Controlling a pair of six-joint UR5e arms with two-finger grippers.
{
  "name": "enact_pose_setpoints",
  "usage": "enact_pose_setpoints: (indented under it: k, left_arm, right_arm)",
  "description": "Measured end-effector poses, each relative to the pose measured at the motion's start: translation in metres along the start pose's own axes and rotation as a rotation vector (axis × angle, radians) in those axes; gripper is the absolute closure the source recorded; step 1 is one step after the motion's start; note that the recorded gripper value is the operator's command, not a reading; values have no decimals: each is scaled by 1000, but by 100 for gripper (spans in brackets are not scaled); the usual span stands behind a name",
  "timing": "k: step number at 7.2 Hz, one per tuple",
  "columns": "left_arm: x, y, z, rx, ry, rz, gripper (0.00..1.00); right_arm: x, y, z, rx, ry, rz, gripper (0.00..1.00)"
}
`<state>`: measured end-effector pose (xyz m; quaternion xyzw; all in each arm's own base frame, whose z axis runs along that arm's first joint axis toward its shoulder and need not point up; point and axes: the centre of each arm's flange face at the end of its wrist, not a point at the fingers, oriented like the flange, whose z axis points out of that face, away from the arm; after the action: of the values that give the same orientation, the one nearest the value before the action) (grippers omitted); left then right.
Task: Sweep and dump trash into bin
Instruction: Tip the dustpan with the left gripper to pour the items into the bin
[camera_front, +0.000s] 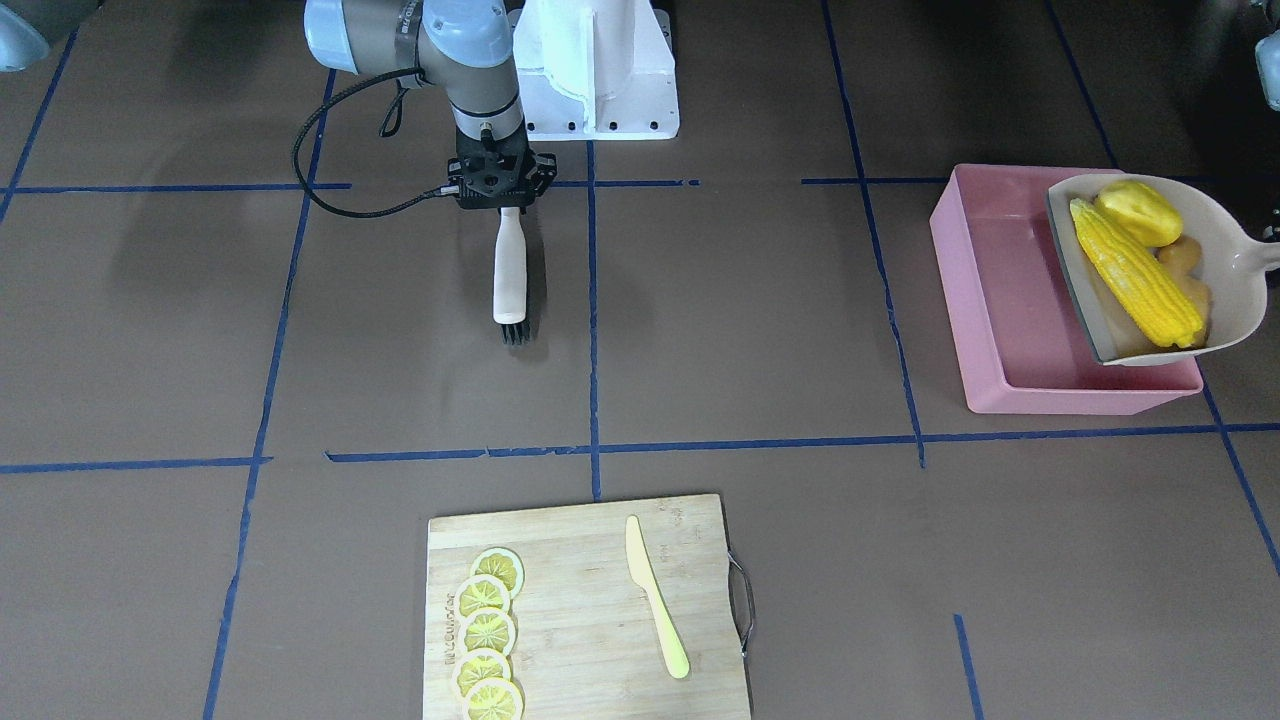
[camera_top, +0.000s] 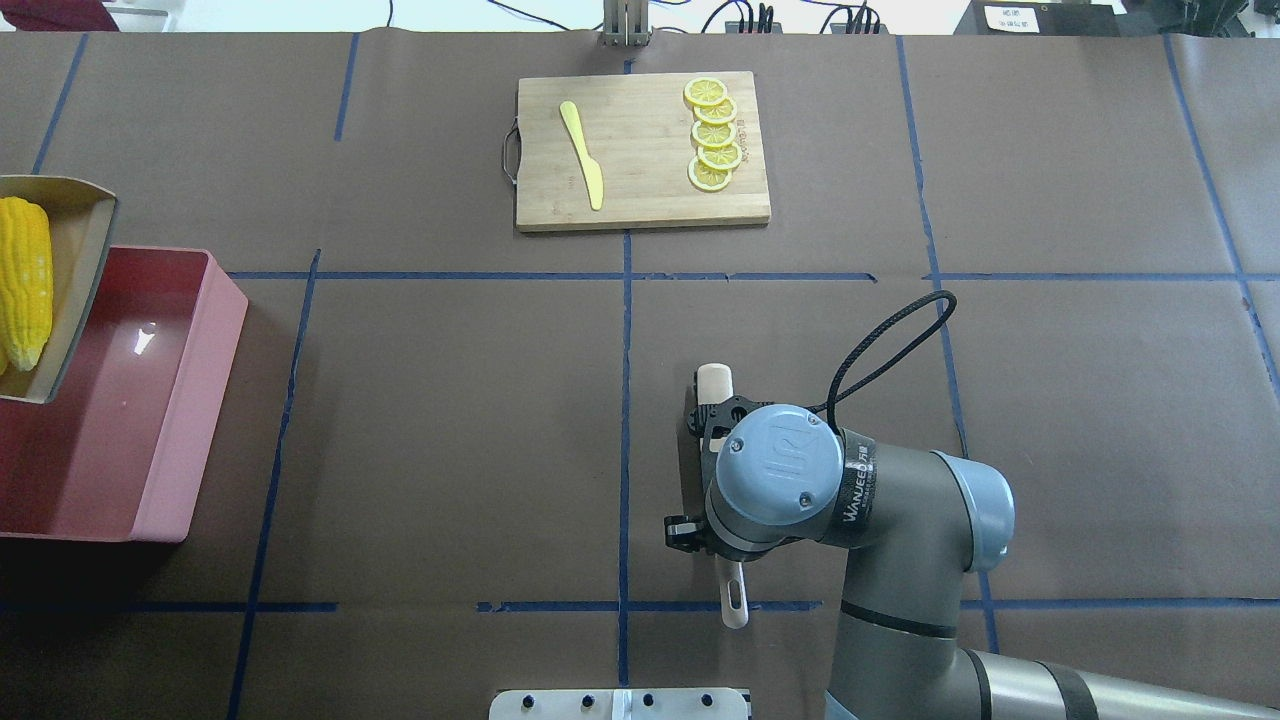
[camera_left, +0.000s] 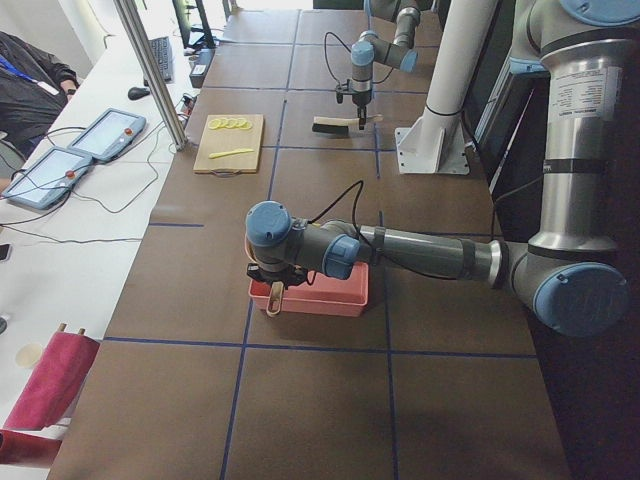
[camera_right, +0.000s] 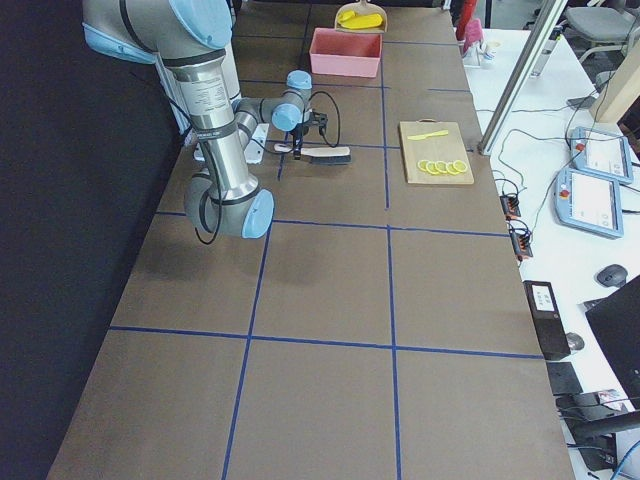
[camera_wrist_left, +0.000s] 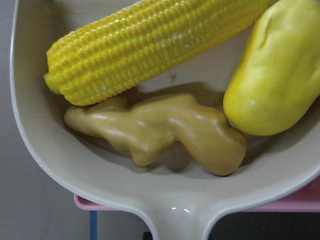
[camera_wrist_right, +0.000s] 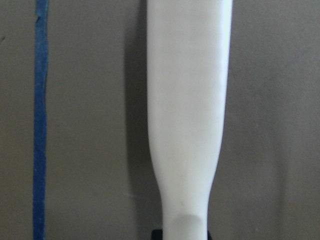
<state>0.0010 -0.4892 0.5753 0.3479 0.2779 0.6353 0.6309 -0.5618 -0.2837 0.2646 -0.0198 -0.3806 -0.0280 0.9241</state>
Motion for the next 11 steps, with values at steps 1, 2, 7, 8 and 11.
enact_pose_setpoints:
  k: [1,2,7,8,11]
  left_arm:
    - [-1,-1,-4,-45,-20,11,100]
    - [-2,-4,-5,-92,-34,24,100]
    - [16,-39,-21,-396,-37,130,100]
    - [23,-45,-30,-431,-35,145,100]
    - [29,-45,-34,-460,-31,151,100]
  right_arm:
    - [0,1,1,-1,0,-1,100]
    - [-1,2,1,-2,0,-2,100]
    - [4,6,7,-3,7,-6,100]
    - [4,6,7,-3,7,-7,100]
    - [3,8,8,-4,6,-9,100]
